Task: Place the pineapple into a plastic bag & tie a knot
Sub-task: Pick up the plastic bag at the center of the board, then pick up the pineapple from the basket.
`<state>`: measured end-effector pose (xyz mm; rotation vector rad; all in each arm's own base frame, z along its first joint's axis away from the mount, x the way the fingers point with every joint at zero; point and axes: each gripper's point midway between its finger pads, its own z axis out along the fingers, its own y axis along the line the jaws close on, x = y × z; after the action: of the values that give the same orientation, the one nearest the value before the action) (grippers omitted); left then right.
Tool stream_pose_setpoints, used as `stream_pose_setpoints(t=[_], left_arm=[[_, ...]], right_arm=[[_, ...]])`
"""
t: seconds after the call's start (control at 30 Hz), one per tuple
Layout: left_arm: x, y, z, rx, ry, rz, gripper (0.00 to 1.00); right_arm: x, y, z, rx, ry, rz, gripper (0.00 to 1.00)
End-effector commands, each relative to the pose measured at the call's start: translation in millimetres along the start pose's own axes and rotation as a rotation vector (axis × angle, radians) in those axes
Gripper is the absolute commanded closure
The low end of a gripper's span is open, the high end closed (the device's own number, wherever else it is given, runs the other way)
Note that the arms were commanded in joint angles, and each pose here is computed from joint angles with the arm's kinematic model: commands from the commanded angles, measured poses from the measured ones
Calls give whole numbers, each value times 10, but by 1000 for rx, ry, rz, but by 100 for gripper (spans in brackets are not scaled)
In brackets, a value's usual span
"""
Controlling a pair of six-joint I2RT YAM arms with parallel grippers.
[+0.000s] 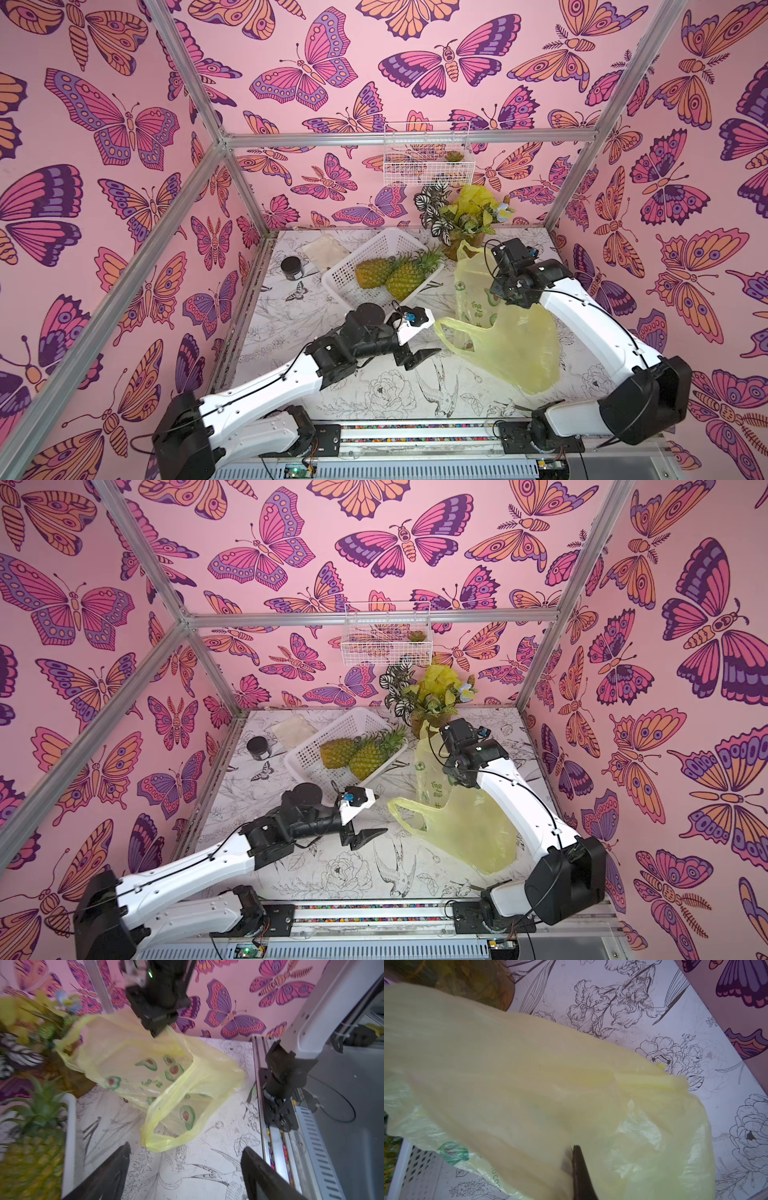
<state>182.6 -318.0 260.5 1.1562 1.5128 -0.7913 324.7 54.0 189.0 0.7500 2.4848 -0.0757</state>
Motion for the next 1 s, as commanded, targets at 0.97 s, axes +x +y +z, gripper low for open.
stream_pose_setpoints(t=[0.97], left_arm=[[1208,2299,-106,-769,489,-921,17]], right_arm=[[16,-349,123,84,-14,49,100]])
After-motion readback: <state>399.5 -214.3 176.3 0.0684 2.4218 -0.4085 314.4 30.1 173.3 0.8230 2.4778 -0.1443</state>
